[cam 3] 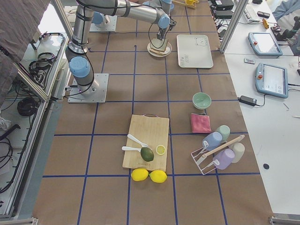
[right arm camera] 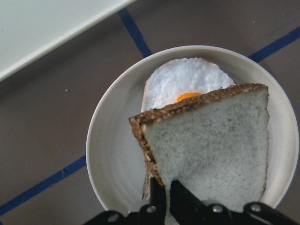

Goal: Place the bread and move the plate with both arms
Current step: 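Raise the right gripper away from the plate toward the green cup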

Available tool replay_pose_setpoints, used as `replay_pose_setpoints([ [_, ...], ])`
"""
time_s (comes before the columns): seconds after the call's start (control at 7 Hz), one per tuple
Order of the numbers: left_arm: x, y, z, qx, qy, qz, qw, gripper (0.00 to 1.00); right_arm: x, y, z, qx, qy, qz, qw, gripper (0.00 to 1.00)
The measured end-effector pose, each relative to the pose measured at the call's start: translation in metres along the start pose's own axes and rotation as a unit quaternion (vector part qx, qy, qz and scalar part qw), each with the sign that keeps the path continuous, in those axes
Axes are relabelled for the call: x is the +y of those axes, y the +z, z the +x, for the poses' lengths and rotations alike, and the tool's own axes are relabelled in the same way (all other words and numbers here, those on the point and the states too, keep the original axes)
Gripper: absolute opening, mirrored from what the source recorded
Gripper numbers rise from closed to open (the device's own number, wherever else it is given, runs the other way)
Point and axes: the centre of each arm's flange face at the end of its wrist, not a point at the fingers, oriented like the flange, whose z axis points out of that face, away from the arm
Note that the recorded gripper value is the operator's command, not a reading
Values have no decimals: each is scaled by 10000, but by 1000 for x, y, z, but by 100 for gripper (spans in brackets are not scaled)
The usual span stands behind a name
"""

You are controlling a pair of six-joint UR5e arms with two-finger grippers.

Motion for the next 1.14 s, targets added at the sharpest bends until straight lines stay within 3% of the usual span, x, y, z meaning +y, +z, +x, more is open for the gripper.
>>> replay_pose_setpoints([
  [0.14,0,0,0,1,1,9,10000,100,-1,-1,-1,-45,-1,28,10000,86],
  [0.57,-1,-1,0,6,2,23,10000,100,-17,-19,3,-335,-186,254,9989,86],
  [0.86,-3,-3,0,9,0,76,10000,100,-74,-66,50,-385,-741,391,9957,88],
  [1.0,-5,-3,-1,17,-16,134,9999,100,-115,-94,95,-270,-1152,343,9924,100],
  [1.14,-8,-2,-6,22,-100,176,9998,100,-154,-121,146,-183,-1579,312,9868,100],
])
